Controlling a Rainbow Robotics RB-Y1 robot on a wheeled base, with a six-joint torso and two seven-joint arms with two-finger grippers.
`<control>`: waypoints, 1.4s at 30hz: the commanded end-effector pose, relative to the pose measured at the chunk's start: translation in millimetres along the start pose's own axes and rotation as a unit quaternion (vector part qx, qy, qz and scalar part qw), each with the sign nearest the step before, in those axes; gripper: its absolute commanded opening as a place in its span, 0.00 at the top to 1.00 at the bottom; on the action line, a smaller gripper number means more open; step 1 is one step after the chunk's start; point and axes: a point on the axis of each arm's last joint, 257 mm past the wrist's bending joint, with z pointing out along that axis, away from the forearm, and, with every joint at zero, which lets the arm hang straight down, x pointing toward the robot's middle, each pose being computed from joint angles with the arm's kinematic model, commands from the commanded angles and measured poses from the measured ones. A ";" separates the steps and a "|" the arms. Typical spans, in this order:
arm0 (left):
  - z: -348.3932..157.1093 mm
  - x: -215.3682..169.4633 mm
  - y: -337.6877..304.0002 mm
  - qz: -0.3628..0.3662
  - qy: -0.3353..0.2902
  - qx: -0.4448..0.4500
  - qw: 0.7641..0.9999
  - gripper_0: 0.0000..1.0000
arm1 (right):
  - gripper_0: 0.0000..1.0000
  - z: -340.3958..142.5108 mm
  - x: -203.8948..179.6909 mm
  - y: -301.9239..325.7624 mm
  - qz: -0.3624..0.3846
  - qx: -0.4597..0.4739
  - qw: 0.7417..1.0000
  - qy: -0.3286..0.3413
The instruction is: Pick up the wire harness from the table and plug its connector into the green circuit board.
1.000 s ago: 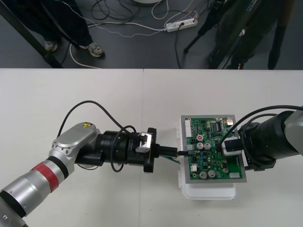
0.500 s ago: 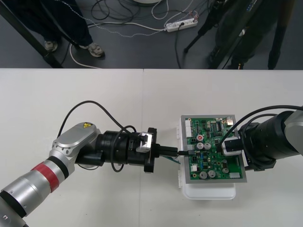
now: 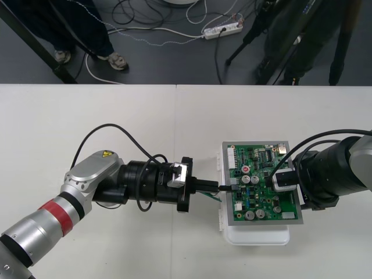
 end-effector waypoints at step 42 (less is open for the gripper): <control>33.8 -39.3 21.1 0.090 -0.036 -0.008 0.995 1.00 | 0.00 -7.5 -19.1 -5.9 0.005 0.005 1.000 -0.019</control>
